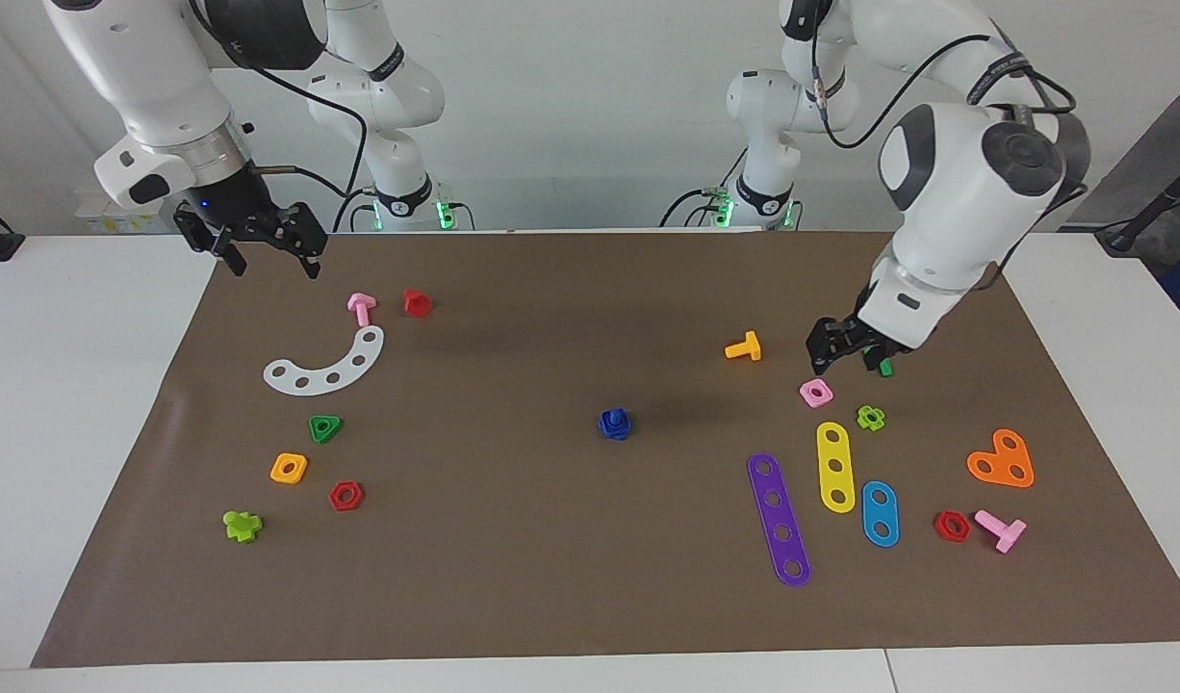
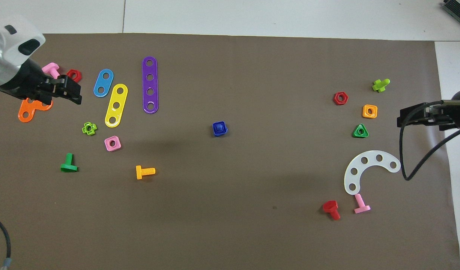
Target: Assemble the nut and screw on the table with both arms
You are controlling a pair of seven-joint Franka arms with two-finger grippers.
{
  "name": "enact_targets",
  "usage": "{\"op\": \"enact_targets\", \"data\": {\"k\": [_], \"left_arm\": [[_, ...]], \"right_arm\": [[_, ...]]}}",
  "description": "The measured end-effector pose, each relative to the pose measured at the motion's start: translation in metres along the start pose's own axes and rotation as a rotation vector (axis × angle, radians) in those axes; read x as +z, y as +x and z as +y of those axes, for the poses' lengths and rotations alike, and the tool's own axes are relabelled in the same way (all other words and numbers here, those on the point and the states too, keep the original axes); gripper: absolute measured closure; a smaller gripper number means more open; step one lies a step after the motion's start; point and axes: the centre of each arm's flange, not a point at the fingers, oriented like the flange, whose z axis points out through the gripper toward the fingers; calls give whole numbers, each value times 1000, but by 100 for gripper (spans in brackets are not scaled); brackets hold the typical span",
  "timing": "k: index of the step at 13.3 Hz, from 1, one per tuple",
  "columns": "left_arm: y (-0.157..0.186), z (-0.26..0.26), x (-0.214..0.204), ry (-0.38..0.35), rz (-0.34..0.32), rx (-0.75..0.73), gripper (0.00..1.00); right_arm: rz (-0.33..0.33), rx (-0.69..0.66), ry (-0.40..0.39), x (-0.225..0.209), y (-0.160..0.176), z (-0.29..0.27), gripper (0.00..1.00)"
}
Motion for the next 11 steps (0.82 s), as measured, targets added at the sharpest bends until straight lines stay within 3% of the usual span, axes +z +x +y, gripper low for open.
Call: {"op": "enact_targets", "data": {"k": [3, 7, 9, 11], "left_arm": [[-31, -29, -18, 19, 1, 38, 23], [-71, -27, -38, 28, 2, 50, 21], [-77, -25, -42, 46, 4, 37, 3], [-78, -19, -40, 72, -3, 20, 0]], "right_arm": [[0, 26, -2, 0, 1, 14, 0], [2, 15, -26, 0, 1, 11, 0], [2, 14, -30, 0, 1, 11, 0], [2, 14, -30, 0, 1, 11, 0]]}}
